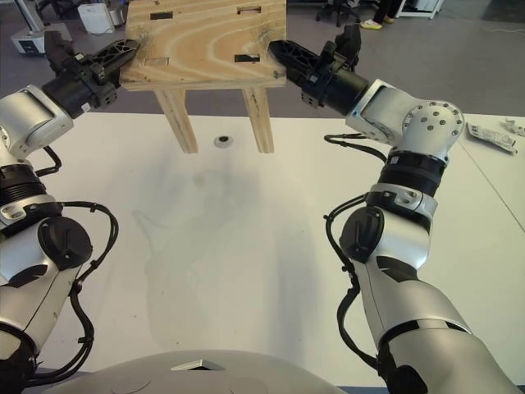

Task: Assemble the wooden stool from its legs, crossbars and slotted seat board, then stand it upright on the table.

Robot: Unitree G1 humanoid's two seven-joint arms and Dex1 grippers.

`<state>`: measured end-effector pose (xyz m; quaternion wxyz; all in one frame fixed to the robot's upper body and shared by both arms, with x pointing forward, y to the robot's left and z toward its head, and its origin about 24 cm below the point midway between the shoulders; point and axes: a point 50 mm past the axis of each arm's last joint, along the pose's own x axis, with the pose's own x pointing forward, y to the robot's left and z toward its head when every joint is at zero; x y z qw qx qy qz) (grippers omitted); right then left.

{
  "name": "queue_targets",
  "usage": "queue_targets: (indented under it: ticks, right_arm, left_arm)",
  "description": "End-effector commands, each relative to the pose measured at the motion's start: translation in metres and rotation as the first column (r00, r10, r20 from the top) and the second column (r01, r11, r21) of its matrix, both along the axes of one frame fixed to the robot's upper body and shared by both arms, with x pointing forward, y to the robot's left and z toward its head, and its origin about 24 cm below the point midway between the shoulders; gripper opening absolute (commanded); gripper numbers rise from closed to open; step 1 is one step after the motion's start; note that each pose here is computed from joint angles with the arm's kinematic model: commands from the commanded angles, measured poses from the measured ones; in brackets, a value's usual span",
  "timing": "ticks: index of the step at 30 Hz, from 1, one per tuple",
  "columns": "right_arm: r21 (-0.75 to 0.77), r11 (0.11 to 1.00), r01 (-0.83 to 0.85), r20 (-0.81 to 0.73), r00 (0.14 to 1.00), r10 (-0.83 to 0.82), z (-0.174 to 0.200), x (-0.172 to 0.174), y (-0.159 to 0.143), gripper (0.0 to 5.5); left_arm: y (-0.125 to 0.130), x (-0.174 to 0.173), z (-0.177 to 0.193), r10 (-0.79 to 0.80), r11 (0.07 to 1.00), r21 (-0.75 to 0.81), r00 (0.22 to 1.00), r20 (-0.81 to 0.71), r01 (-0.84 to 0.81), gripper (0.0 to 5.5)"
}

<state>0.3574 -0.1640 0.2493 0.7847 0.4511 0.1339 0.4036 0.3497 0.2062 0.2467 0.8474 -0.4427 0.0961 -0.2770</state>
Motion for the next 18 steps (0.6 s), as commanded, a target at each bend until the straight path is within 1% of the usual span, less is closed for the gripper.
queue_targets:
  ticks: [1,3,4,5,6,7,8,9,12,14,15,17,18]
  right_arm:
    - [-0.134,0.975,0.175,-0.194,0.960,-0.199,-0.004,0.013,0.011,1.46]
    - [-0.223,0.943,0.248,-0.372,0.872,-0.318,-0.041,0.017,0.003,1.47]
    - [-0.267,0.924,0.273,-0.451,0.812,-0.370,-0.061,0.017,-0.002,1.47]
    - [-0.292,0.913,0.285,-0.498,0.770,-0.399,-0.073,0.017,-0.004,1.49]
    - [-0.334,0.894,0.299,-0.544,0.713,-0.442,-0.088,0.014,-0.006,1.50]
    - [-0.360,0.882,0.304,-0.572,0.675,-0.466,-0.099,0.012,-0.007,1.50]
    - [-0.348,0.884,0.313,-0.581,0.668,-0.465,-0.106,0.009,-0.007,1.51]
    - [-0.336,0.887,0.316,-0.582,0.671,-0.459,-0.110,0.007,-0.006,1.94]
    - [-0.306,0.890,0.338,-0.553,0.697,-0.456,-0.108,0.005,-0.008,2.53]
    - [-0.295,0.887,0.355,-0.535,0.708,-0.461,-0.102,0.005,-0.012,2.96]
    - [-0.275,0.892,0.359,-0.514,0.729,-0.452,-0.095,0.005,-0.015,3.15]
    - [-0.211,0.906,0.367,-0.440,0.792,-0.424,-0.070,0.006,-0.021,3.21]
    - [-0.158,0.916,0.369,-0.376,0.835,-0.401,-0.050,0.006,-0.025,3.21]
  left_arm:
    - [-0.016,0.004,-0.009,0.060,0.998,-0.003,0.995,-0.086,-0.061,1.83]
    - [-0.015,0.001,-0.031,0.093,0.995,-0.032,0.981,-0.171,-0.100,1.83]
    - [-0.019,-0.003,-0.036,0.093,0.993,-0.054,0.975,-0.202,-0.106,1.83]
    - [-0.022,-0.005,-0.037,0.092,0.992,-0.068,0.971,-0.219,-0.109,1.74]
    - [-0.025,-0.008,-0.038,0.112,0.989,-0.067,0.964,-0.241,-0.132,1.72]
    - [-0.027,-0.011,-0.038,0.117,0.989,-0.057,0.962,-0.247,-0.135,1.72]
    - [-0.025,-0.013,-0.040,0.136,0.987,-0.046,0.954,-0.267,-0.154,2.08]
    - [-0.023,-0.014,-0.044,0.150,0.984,-0.046,0.944,-0.293,-0.171,2.29]
    - [-0.021,-0.001,-0.044,0.171,0.981,-0.026,0.930,-0.326,-0.190,2.74]
    - [-0.011,0.004,-0.042,0.206,0.978,0.024,0.931,-0.301,-0.209,3.10]
    - [-0.001,0.006,-0.040,0.224,0.974,0.046,0.938,-0.266,-0.220,3.27]
    - [0.018,0.006,-0.030,0.246,0.969,0.061,0.954,-0.173,-0.239,3.57]
    - [0.024,0.005,-0.018,0.235,0.972,0.030,0.966,-0.105,-0.233,3.57]
